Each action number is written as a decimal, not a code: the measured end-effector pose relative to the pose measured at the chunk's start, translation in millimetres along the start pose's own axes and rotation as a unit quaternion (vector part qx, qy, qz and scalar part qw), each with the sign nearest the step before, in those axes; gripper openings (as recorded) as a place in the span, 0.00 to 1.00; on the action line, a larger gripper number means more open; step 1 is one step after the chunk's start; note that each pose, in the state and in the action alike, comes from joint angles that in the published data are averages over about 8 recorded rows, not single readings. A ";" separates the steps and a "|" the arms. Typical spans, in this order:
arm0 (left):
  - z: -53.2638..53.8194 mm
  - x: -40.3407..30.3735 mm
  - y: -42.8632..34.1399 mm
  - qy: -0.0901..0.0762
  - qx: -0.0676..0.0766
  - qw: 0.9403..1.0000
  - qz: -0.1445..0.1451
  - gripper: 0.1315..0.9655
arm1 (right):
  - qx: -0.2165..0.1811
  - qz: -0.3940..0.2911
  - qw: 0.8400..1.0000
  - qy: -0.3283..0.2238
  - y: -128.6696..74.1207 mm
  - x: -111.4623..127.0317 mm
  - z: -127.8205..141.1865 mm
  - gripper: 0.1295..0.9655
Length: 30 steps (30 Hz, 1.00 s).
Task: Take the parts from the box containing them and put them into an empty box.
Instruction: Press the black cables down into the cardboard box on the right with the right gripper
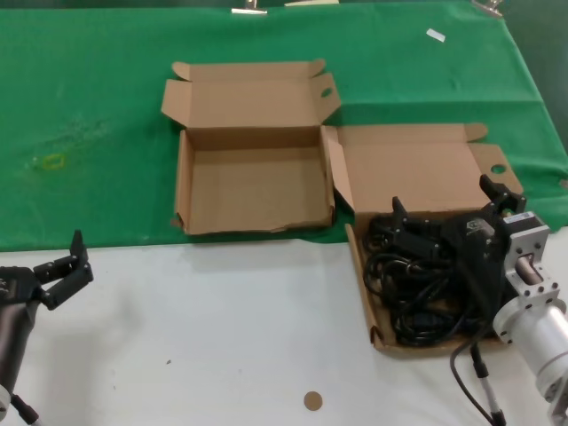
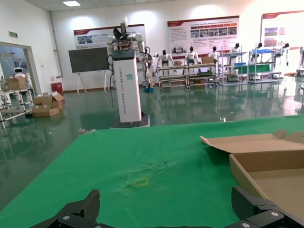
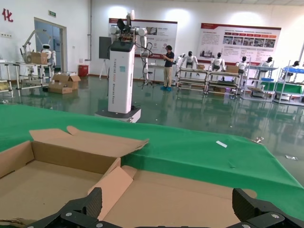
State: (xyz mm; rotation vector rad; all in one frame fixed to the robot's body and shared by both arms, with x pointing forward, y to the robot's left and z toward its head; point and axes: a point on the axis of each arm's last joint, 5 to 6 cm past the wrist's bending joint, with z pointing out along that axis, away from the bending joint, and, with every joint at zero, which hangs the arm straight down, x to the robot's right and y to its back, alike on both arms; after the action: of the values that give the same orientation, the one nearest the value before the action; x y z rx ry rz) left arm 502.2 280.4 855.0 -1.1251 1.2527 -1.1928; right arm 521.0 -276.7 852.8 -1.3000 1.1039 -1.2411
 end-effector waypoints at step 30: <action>0.0 0.0 0.0 0.000 0.000 1.000 0.000 0.92 | 0.000 0.001 1.000 0.000 0.1 -0.1 0.2 1.00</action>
State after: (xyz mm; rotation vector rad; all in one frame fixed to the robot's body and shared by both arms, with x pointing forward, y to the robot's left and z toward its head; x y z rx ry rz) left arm 502.2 280.4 855.0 -1.1250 1.2527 -1.1928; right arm 521.3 -276.6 852.7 -1.2984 1.1057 -1.2402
